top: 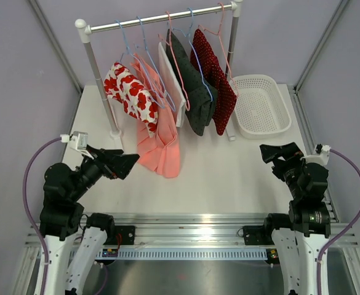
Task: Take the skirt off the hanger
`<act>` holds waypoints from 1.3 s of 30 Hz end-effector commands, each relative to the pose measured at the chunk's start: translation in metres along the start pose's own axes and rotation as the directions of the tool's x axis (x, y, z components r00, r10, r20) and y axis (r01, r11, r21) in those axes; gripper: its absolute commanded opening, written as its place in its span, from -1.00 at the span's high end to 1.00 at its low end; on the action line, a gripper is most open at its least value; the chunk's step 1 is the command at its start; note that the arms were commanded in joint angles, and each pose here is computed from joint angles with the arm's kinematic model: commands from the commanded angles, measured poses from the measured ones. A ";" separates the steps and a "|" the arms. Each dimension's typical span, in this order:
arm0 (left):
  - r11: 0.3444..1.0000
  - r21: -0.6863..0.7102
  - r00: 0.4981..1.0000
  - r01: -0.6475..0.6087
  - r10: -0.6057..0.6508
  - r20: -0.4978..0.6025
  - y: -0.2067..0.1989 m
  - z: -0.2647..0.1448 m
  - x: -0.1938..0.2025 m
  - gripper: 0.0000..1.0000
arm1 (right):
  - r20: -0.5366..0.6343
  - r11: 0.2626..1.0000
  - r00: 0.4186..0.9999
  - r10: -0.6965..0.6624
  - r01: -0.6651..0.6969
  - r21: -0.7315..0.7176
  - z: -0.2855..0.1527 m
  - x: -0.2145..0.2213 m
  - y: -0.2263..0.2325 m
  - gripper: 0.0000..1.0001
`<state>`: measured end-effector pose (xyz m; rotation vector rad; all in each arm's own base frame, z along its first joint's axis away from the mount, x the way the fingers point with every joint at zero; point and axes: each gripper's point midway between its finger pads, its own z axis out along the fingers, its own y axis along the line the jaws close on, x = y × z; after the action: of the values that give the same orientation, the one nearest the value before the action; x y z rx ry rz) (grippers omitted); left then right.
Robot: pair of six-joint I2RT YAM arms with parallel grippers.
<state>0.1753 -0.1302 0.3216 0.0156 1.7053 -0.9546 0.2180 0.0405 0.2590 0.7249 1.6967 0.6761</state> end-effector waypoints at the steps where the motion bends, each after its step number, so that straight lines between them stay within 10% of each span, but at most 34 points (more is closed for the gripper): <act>1: 0.986 0.100 0.991 -0.131 0.130 0.020 -0.033 -0.020 -0.014 -0.98 | -0.006 0.999 1.000 -0.019 0.019 -0.041 -0.012 -0.009 0.021 -0.99; 12: 0.957 -0.168 0.948 -0.237 0.265 0.176 -0.051 -0.034 -0.128 -0.98 | 0.120 0.940 0.934 -0.335 0.340 -0.019 -0.023 -0.106 0.098 -0.90; 26: 0.906 -0.237 0.899 -0.349 0.396 0.188 -0.124 0.078 -0.254 -0.98 | 0.017 0.873 0.879 -0.476 0.475 -0.111 0.055 -0.149 0.203 -0.91; 39: 0.900 0.012 0.894 -0.436 0.432 0.118 -0.211 0.253 -0.137 -0.98 | -0.232 0.908 0.881 -0.411 0.418 -0.024 0.045 -0.026 0.069 -0.90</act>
<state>0.3290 -0.3333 0.5141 0.3686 1.6214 -0.6038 0.2831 0.0654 0.3220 0.2791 2.0371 0.4074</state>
